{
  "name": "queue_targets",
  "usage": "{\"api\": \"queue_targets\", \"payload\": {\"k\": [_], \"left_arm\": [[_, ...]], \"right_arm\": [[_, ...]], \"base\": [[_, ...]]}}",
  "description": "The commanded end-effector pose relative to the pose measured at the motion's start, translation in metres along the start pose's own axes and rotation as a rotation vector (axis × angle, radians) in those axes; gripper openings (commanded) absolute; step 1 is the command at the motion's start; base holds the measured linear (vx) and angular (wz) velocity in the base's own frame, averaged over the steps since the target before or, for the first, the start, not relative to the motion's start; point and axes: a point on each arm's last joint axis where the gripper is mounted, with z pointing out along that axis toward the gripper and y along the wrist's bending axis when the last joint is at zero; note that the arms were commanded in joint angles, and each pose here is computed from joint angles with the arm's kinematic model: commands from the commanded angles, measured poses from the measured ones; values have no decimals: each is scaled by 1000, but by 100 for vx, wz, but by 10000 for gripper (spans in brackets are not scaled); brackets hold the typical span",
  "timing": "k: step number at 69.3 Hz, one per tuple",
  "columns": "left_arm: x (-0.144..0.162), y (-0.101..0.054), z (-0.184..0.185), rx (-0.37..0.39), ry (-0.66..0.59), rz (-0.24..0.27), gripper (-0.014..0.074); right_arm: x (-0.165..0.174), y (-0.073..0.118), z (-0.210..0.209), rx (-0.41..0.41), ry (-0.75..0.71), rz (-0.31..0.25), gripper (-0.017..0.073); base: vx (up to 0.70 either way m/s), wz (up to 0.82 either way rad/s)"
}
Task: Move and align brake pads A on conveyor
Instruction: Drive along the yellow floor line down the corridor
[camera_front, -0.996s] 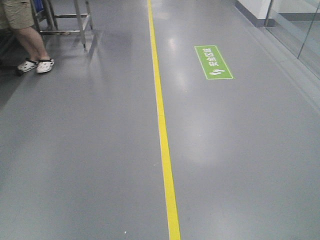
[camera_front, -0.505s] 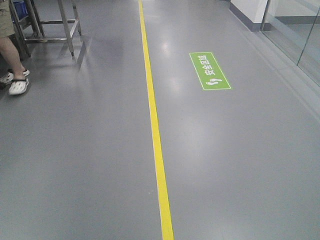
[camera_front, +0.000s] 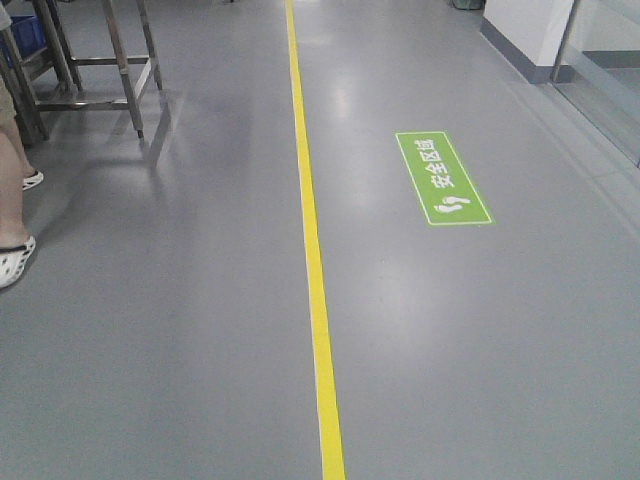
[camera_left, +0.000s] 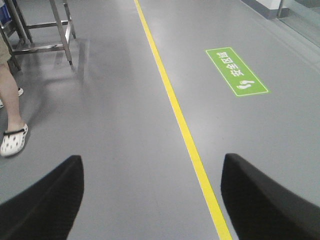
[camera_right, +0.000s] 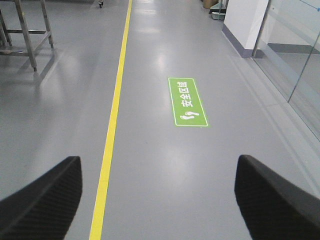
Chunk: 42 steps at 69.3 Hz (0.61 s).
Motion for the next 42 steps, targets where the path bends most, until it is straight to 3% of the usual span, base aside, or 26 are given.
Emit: {"api": "queue_targets", "payload": {"k": [1,42], "left_arm": [[-12,-1,-4,6,-88,-4,535],[-12,-1,-4,6,-88,-4,535]], "right_arm": [[-13,-1,-2,10,-85,-7,592],[-13,-1,-2,9,-85,-7,592]], "base": [[65,5],[68,-8]]}}
